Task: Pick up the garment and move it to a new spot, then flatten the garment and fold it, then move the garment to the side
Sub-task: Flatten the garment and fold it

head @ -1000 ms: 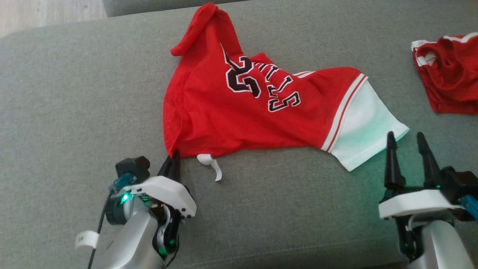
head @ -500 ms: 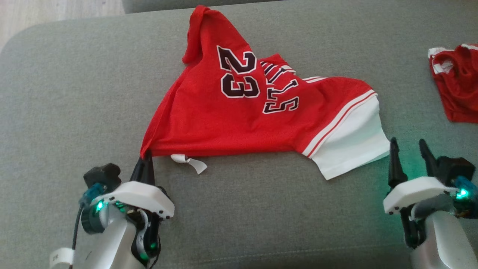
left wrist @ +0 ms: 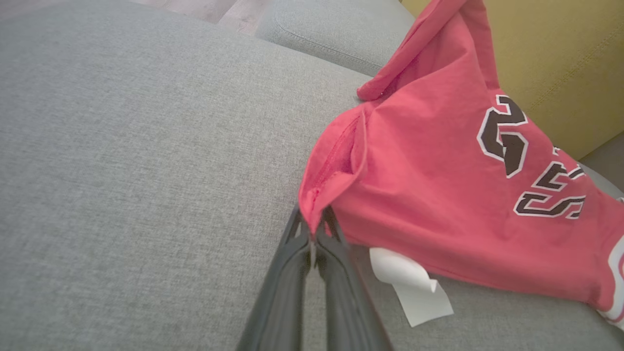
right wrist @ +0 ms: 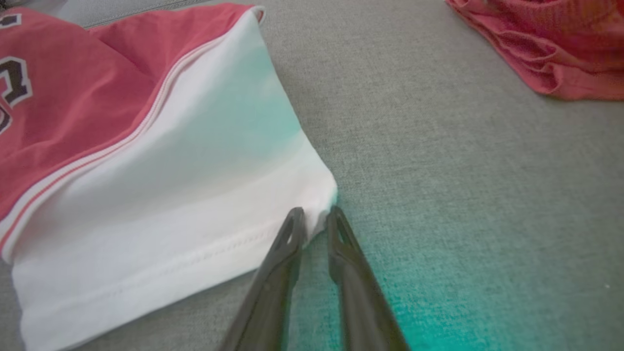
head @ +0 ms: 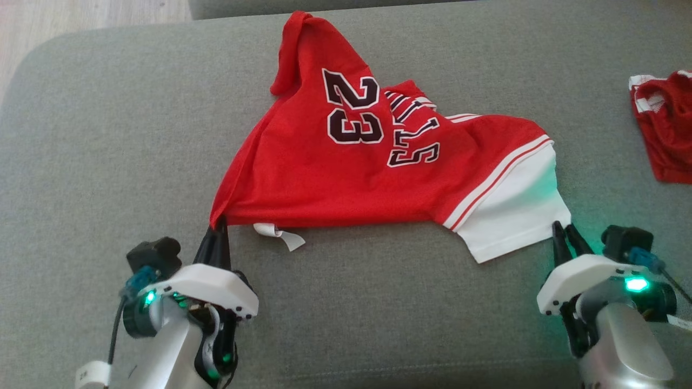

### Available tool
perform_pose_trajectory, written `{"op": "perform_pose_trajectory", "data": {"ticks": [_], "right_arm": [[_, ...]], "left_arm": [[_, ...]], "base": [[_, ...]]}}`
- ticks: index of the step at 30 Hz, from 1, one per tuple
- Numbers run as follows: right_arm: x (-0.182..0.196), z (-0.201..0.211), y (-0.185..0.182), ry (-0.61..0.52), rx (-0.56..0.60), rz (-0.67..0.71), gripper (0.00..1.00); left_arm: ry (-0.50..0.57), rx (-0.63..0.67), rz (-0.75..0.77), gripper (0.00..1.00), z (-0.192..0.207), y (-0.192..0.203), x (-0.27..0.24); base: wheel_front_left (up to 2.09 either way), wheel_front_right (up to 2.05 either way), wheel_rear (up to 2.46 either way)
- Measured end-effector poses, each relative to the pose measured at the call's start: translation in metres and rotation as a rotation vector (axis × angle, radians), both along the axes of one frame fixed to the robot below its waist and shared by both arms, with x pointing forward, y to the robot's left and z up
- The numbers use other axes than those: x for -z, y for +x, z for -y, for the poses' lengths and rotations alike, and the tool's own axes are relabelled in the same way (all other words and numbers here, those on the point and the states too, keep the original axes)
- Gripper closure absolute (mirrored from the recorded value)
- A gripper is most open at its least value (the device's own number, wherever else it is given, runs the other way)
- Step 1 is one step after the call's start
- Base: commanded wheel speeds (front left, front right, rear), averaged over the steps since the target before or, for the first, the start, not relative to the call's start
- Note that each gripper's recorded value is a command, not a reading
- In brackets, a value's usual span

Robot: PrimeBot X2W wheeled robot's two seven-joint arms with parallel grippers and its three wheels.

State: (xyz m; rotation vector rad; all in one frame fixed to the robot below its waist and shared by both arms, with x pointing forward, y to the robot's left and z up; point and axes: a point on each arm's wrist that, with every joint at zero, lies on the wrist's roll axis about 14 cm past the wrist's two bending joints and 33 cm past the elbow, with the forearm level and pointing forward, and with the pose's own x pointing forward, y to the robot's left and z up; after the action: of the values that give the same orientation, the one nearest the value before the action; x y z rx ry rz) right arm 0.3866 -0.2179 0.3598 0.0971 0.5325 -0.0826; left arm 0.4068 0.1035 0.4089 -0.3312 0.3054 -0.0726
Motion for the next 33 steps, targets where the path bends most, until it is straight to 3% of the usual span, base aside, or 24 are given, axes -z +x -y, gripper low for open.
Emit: {"op": "perform_pose_trajectory", "data": {"ticks": [9,14,19,22,27,33], "right_arm": [[0.002,-0.003,0.007,0.028,0.008,0.001,1.00],[0.003,-0.002,0.012,0.026,0.013,-0.002,1.00],[-0.018,-0.005,0.029,0.035,0.015,0.117,1.00],[-0.042,-0.007,0.040,0.032,0.007,0.222,1.00],[-0.115,-0.007,0.059,0.029,0.001,0.470,1.00],[-0.206,0.002,0.036,0.016,0.019,0.772,1.00]], "left_arm": [[0.004,0.007,0.008,1.00,0.000,0.002,-0.002],[0.000,0.007,0.007,1.00,0.000,0.003,-0.002],[-0.008,0.003,0.034,1.00,0.000,0.005,-0.011],[-0.019,-0.001,0.079,1.00,0.000,0.008,-0.024],[-0.044,-0.003,0.214,1.00,0.000,0.017,-0.068],[-0.073,0.034,0.414,1.00,0.007,0.012,-0.135]], "base": [[0.00,0.00,0.00],[0.00,0.00,0.00],[0.00,0.00,0.00],[0.00,0.00,0.00],[0.00,0.00,0.00],[0.00,0.00,0.00]]}}
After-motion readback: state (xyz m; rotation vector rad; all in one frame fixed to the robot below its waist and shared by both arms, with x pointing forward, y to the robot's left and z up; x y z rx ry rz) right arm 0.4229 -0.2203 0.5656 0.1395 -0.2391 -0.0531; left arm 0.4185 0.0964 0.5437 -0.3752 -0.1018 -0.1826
